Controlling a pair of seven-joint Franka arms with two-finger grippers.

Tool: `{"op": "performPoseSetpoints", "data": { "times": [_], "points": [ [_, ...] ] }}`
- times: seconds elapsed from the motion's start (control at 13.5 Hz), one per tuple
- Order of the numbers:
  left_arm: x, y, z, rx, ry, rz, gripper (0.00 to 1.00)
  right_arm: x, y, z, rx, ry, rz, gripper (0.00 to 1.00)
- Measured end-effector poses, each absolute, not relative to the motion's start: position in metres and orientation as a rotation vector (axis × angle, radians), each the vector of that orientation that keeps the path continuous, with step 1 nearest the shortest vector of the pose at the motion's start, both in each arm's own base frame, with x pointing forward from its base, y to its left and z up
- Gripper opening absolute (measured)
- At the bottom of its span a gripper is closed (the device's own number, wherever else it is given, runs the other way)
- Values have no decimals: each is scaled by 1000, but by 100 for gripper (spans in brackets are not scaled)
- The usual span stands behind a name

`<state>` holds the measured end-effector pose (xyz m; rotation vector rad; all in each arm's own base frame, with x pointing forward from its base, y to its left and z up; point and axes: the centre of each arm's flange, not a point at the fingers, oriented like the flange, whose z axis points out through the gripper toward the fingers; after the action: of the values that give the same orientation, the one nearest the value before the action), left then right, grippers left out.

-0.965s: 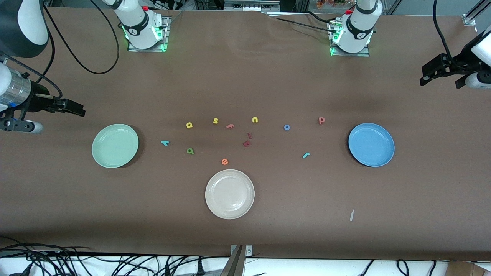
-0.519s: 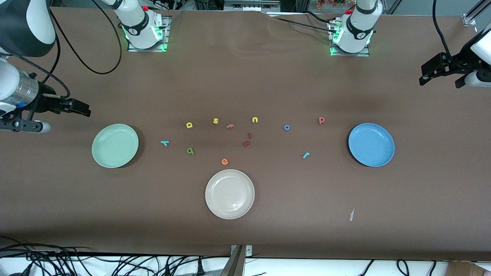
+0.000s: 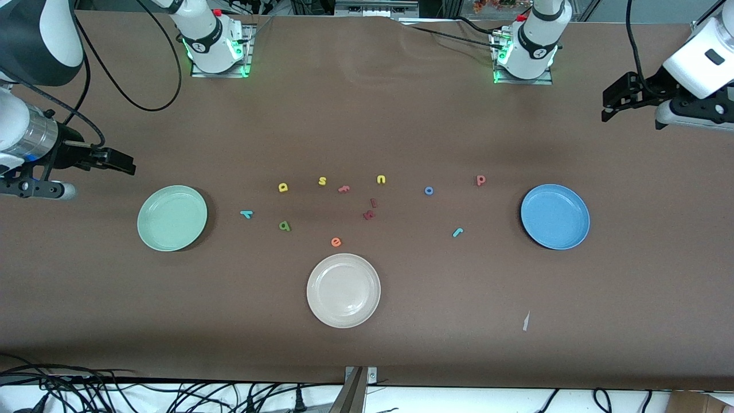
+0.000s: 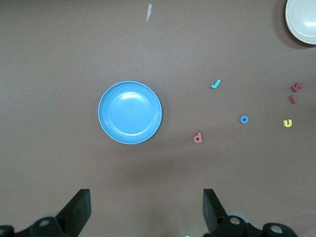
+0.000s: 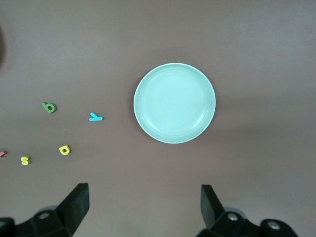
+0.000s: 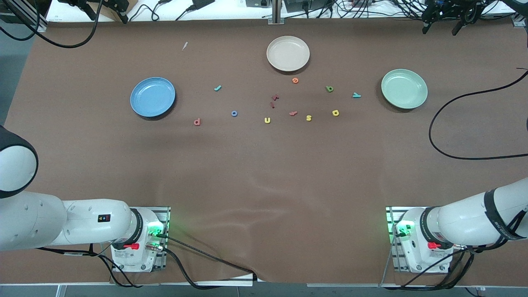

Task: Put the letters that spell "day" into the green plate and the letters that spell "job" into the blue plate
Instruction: 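Move the left gripper over the pink letter d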

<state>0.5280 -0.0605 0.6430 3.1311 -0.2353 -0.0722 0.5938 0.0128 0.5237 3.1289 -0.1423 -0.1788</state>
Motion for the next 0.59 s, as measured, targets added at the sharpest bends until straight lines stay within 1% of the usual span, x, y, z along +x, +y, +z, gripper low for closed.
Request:
{"op": "performPoseSetpoints", "data": {
  "times": [0.07,0.37,0.59],
  "points": [
    [529,-61,640,3130,-238,-84,100,594,13,524,3129,-142,-179,100],
    [552,-60,594,3114,-238,-212,100,594,13,523,3129,-142,-178,100],
    [562,-67,567,3101,-258,-289,100,595,13,523,3129,-142,-172,100]
  ]
}}
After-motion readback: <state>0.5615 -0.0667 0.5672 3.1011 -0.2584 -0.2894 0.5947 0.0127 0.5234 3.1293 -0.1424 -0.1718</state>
